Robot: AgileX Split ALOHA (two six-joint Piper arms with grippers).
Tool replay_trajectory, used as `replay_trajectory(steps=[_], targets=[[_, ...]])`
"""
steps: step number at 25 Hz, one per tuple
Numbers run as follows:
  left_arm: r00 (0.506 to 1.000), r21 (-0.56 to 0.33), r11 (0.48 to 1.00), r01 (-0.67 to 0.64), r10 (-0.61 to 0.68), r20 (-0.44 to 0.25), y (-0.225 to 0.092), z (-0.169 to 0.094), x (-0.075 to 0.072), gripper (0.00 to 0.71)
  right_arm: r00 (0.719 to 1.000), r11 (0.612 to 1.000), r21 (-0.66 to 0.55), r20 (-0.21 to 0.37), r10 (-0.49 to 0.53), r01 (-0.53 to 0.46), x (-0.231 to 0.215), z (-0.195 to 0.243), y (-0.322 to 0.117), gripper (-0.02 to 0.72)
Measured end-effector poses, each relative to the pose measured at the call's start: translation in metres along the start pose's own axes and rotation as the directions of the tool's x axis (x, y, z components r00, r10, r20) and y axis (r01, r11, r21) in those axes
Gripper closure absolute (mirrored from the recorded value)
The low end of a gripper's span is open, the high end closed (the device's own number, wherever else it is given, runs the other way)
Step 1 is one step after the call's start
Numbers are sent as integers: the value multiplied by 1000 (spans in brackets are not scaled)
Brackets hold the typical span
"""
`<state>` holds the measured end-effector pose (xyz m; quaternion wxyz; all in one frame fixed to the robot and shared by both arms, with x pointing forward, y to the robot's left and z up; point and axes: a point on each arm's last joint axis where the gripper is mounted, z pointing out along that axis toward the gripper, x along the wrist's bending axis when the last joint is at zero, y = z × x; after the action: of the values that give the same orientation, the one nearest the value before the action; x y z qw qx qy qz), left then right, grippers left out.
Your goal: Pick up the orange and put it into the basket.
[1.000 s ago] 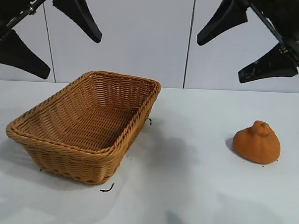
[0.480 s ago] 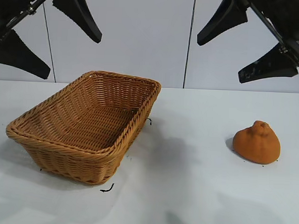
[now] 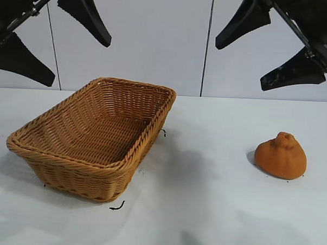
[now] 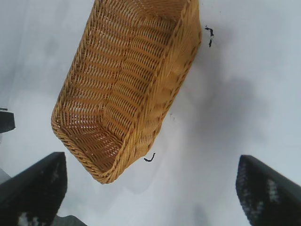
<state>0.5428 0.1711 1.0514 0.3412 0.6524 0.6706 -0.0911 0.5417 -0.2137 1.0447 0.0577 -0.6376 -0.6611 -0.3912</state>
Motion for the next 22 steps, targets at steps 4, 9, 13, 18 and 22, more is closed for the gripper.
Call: replay_trajectory(steps=[4, 9, 13, 18, 22], targets=[[1000, -4, 1000, 9, -9, 8, 0, -1, -1, 18, 1000, 1000, 0, 0, 0, 0, 0, 0, 0, 8], [999, -27, 999, 47, -48, -11, -5, -21, -7, 18, 1000, 1000, 1, 0, 0, 0, 0, 0, 0, 8], [993, -94, 989, 112, -114, -15, -19, -44, -17, 18, 1000, 1000, 1, -1, 1, -1, 0, 0, 0, 8], [977, -111, 973, 200, -207, -52, -44, -45, -31, 18, 1000, 1000, 1, -1, 1, -1, 0, 0, 0, 8], [894, -200, 896, 396, -426, -139, -57, -37, -34, 18, 1000, 1000, 1, -1, 1, -1, 0, 0, 0, 8]])
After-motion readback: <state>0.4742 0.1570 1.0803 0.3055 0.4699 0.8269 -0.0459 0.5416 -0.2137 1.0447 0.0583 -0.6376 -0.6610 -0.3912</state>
